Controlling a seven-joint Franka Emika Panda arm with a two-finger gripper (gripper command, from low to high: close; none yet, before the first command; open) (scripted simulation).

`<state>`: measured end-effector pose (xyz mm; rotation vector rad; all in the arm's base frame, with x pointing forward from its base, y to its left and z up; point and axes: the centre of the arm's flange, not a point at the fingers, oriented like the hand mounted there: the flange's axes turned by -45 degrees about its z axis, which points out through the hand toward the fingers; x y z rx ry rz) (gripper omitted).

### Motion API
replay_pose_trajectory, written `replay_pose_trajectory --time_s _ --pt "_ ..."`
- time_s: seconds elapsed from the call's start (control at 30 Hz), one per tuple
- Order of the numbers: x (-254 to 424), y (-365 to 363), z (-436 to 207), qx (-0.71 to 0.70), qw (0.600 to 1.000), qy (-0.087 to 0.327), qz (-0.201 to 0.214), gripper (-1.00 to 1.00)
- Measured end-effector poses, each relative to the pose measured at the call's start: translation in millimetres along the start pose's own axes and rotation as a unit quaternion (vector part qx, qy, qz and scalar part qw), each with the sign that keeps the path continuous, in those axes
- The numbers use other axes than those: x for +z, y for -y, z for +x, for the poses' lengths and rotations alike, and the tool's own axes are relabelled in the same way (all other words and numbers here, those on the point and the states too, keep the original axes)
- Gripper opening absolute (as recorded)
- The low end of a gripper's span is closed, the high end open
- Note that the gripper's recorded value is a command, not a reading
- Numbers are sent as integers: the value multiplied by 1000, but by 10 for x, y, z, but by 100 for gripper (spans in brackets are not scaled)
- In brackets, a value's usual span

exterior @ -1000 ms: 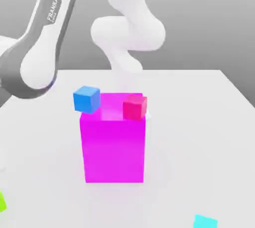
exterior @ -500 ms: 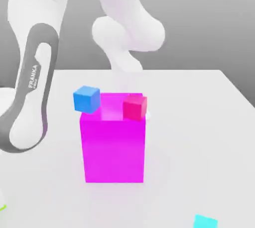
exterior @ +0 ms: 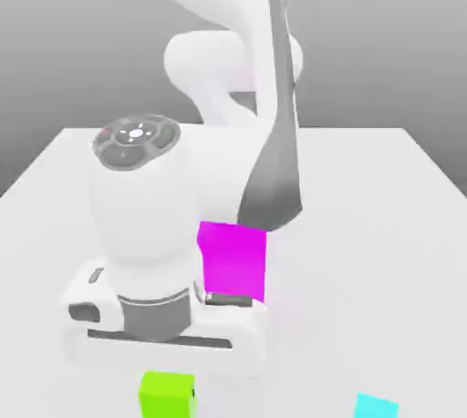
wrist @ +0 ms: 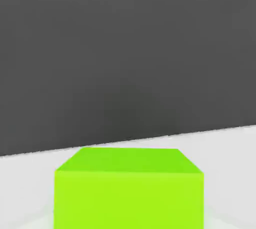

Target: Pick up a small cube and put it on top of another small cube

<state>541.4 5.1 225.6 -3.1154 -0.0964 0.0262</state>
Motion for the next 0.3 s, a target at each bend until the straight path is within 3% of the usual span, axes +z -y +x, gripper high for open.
replay_pose_trajectory --time_s 0.17,0.2,0.3 --pt "208 1252 -41 -159 987 -4 -11 -100" --pt "364 1428 -56 -182 983 -4 -12 100" --pt "364 1428 -56 -182 983 -4 -12 100"
